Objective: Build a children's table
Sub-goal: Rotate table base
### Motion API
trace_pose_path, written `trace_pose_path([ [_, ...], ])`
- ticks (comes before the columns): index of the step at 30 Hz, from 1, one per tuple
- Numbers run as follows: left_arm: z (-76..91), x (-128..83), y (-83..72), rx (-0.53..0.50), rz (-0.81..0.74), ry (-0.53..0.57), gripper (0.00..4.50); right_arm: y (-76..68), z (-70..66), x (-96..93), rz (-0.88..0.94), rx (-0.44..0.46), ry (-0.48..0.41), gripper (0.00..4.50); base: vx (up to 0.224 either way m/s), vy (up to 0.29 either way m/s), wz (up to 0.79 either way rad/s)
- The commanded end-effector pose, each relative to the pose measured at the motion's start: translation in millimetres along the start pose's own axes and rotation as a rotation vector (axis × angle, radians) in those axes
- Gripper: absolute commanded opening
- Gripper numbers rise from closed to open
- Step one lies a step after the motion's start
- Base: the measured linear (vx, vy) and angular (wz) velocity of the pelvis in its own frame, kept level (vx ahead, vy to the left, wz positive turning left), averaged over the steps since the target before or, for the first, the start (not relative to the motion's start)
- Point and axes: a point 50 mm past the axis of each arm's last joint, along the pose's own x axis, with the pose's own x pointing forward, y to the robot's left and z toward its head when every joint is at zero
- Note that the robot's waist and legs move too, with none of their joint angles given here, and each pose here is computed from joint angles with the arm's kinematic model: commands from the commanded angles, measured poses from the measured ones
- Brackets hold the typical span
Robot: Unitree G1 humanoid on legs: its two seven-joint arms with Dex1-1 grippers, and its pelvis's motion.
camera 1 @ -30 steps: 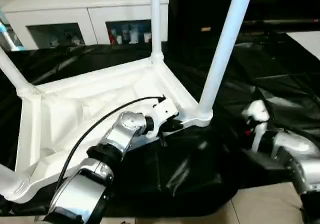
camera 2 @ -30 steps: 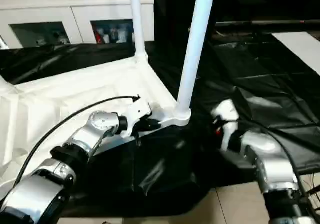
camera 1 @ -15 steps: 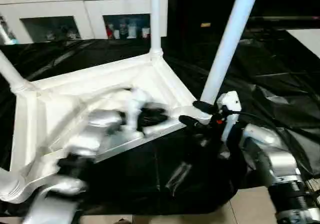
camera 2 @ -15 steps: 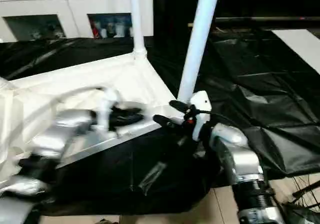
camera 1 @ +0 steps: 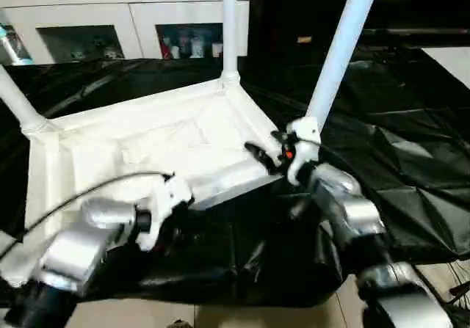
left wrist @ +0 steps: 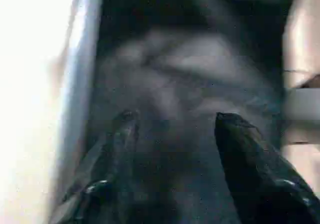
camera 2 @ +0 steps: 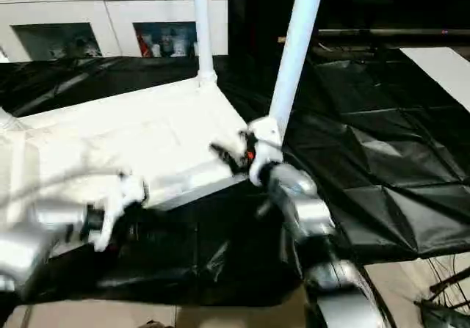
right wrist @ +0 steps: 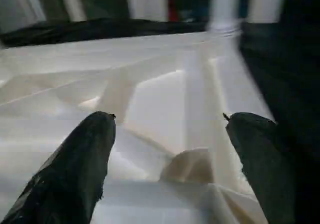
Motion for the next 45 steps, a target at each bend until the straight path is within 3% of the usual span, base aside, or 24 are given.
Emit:
trace_pose_path([
  [1,-1.2,-1.1,7.5,0.026,0.132,0.038,2.93,-20.5,9.3,-1.7,-0.128,-0.030,-0.024,3.93,0.000,0.000,0.00],
  [6,-1.6,-0.1,12.5,0.039,0.231,0.055,3.24,-36.2,15.6,-2.7,-0.216,-0.043,-0.033,3.93,0.000,0.000,0.00],
  [9,-0.2,1.4,15.6,0.048,0.286,0.053,3.53,-52.8,18.2,-7.9,-0.292,-0.067,-0.023,3.93,0.000,0.000,0.00],
  [19,3.7,9.1,13.6,0.083,0.310,0.030,4.39,-116.8,34.1,-47.4,-0.465,-0.188,0.004,3.93,0.000,0.000,0.00],
  [25,7.5,11.8,6.3,0.124,0.262,-0.037,4.46,-148.7,54.5,-70.2,-0.568,-0.234,0.010,3.93,0.000,0.000,0.00],
  [28,8.4,12.0,1.2,0.138,0.231,-0.080,4.46,-149.5,56.8,-70.1,-0.555,-0.236,0.005,3.93,0.000,0.000,0.00],
  [31,2.5,6.4,-10.5,0.082,0.143,-0.164,4.46,-139.5,51.5,-61.2,-0.486,-0.234,0.003,3.93,0.000,0.000,0.00],
  [36,-3.5,-5.9,-21.9,0.020,0.058,-0.241,4.46,-123.9,39.6,-50.4,-0.404,-0.235,0.007,3.93,0.000,0.000,0.00],
  [39,-17.2,-28.7,-32.0,-0.074,-0.033,-0.257,4.46,-109.7,22.6,-43.2,-0.362,-0.194,0.008,3.93,0.000,0.000,0.00],
  [43,-29.9,-50.5,-25.1,-0.130,0.004,-0.254,4.46,-98.4,5.5,-42.7,-0.352,-0.133,-0.006,3.93,0.000,0.000,0.00],
  [44,-35.6,-69.9,-13.3,-0.185,0.082,-0.298,4.46,-91.6,-8.2,-46.7,-0.366,-0.105,-0.025,3.93,0.000,0.000,0.00],
  [45,-37.2,-75.9,-9.5,-0.202,0.106,-0.310,4.46,-90.3,-12.4,-48.6,-0.377,-0.104,-0.027,3.93,0.000,0.000,0.00],
])
